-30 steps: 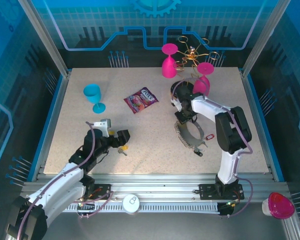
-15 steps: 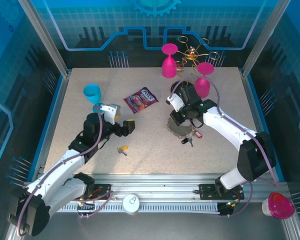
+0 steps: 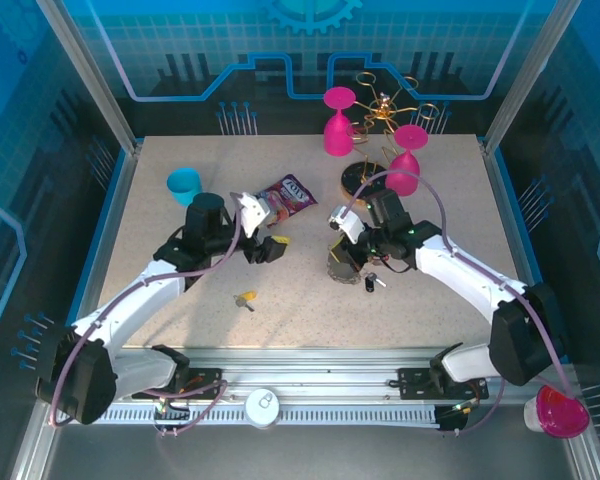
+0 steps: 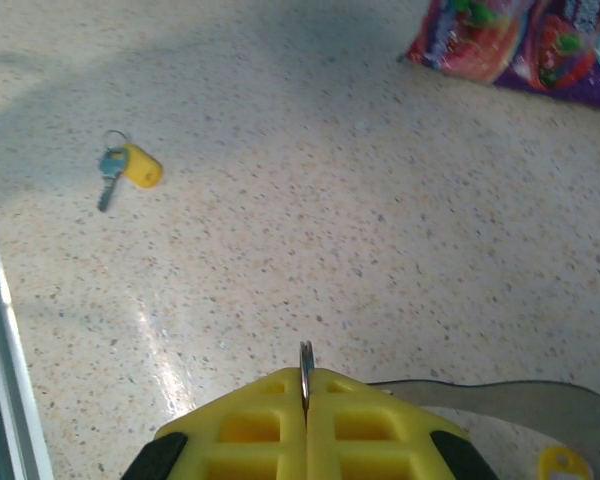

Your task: Put the keys on the keyring

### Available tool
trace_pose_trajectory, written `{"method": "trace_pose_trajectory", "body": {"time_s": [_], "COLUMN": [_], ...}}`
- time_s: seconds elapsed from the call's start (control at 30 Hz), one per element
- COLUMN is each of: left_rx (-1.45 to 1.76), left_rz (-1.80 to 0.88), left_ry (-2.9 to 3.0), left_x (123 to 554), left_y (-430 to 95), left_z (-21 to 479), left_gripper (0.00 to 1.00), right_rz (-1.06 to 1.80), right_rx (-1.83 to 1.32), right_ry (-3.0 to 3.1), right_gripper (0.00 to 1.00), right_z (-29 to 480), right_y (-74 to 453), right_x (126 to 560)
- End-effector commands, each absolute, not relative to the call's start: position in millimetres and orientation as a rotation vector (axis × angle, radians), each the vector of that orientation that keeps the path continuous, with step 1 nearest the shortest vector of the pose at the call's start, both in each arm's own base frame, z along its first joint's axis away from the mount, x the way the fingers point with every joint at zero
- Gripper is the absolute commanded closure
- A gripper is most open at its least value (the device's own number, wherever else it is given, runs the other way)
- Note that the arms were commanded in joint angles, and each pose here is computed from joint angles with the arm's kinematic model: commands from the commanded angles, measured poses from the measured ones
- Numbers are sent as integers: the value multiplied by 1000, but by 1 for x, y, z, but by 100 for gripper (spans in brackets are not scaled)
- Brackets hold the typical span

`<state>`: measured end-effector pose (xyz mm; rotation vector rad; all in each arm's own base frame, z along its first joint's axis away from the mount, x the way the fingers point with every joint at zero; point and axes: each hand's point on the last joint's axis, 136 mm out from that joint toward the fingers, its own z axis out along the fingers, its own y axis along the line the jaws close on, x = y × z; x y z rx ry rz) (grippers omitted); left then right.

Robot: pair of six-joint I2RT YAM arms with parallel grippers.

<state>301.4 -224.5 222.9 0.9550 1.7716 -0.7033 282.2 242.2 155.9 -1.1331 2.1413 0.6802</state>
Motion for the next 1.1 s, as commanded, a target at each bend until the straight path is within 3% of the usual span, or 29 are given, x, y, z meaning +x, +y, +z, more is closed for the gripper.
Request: {"method": "trace_pose_trajectory", "body": {"time_s": [0.0, 0.4, 1.07], "left_rx": [1132, 1227, 1444], "left_rz": [-760, -798, -934], "left_ry": [1628, 1582, 1529], "left_x": [282, 278, 244], "left_y": [-244, -262, -276], "left_z": [229, 200, 165], "left_gripper": [32, 40, 66], "right_rz": [765, 782, 771], "right_rx": [-1210, -1372, -1517], "right_ry": [1996, 1809, 1678], "right_gripper": [100, 100, 100], "right_z": [173, 176, 178], "right_y": [259, 280, 301], "right_x": [274, 253, 237]}}
